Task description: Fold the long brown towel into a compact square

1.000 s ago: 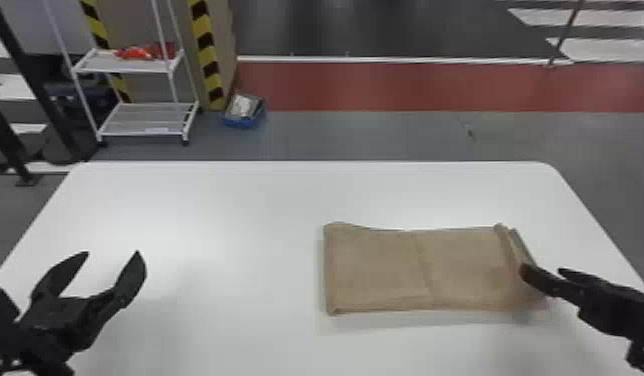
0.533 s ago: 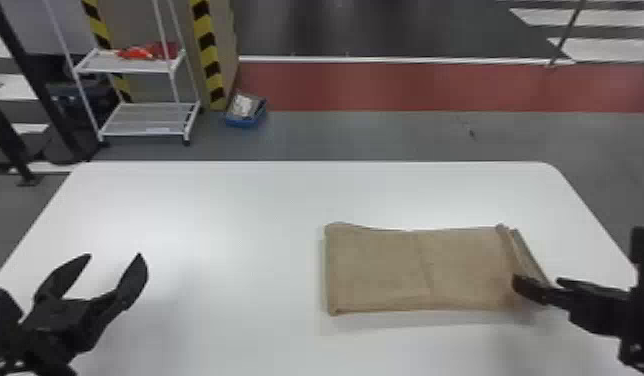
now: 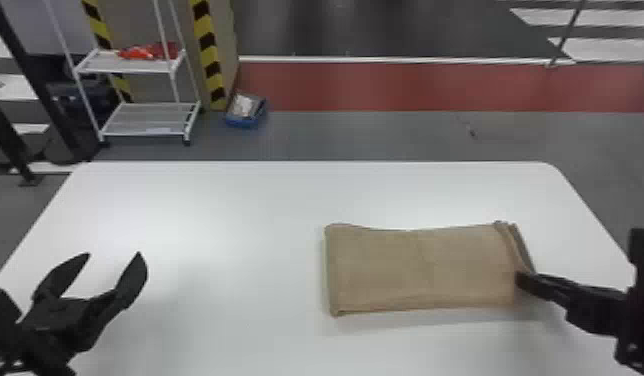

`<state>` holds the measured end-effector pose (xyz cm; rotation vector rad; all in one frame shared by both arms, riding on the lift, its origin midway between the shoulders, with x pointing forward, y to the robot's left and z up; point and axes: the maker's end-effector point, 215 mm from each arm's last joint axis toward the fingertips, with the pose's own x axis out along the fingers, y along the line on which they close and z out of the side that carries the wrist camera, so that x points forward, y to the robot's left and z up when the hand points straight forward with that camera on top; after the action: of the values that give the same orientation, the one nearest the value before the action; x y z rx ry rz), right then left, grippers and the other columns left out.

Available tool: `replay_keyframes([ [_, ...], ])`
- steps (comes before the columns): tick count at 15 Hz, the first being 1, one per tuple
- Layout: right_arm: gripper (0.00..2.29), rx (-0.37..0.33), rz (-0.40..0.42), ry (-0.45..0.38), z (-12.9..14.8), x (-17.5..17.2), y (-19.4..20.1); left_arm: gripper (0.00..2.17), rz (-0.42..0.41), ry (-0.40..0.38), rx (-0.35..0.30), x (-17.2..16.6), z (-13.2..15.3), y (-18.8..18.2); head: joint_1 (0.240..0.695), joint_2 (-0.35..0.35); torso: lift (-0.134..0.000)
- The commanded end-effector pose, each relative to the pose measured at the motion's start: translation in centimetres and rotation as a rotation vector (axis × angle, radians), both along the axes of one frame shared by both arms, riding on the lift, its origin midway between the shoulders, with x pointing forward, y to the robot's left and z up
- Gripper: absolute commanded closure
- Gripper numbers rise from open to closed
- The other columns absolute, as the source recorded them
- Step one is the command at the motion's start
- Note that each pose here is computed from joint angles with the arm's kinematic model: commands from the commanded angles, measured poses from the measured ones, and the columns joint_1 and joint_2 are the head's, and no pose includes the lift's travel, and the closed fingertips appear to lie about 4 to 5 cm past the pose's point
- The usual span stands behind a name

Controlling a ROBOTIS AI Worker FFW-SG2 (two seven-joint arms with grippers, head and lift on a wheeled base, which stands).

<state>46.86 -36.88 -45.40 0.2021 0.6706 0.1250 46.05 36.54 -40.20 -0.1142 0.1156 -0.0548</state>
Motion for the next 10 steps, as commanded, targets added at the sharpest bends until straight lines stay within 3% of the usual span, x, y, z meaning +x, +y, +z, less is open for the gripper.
replay_keyframes([
  [1, 1.51, 0.001, -0.004, -0.015, 0.5, 0.0, -0.1, 0.09, 0.001, 0.001, -0.007, -0.2, -0.1, -0.2, 0.695, -0.004, -0.123],
  [2, 1.71, 0.001, -0.005, -0.012, 0.5, -0.1, -0.2, 0.09, 0.004, 0.001, -0.007, -0.3, -0.1, -0.1, 0.695, -0.004, -0.123],
  [4, 1.71, 0.024, -0.012, -0.062, 2.1, 0.3, -0.2, 0.09, 0.002, -0.001, -0.008, -0.3, 0.0, 0.0, 0.695, -0.005, -0.123],
  [7, 1.71, 0.091, -0.006, -0.261, 9.2, 1.3, 0.8, 0.09, 0.002, -0.001, -0.008, -0.5, 0.2, 0.1, 0.695, -0.003, -0.123],
  [10, 1.71, 0.104, 0.055, -0.339, 13.3, 1.4, 4.4, 0.09, 0.005, -0.001, -0.006, -0.6, 0.2, 0.3, 0.695, 0.009, -0.123],
])
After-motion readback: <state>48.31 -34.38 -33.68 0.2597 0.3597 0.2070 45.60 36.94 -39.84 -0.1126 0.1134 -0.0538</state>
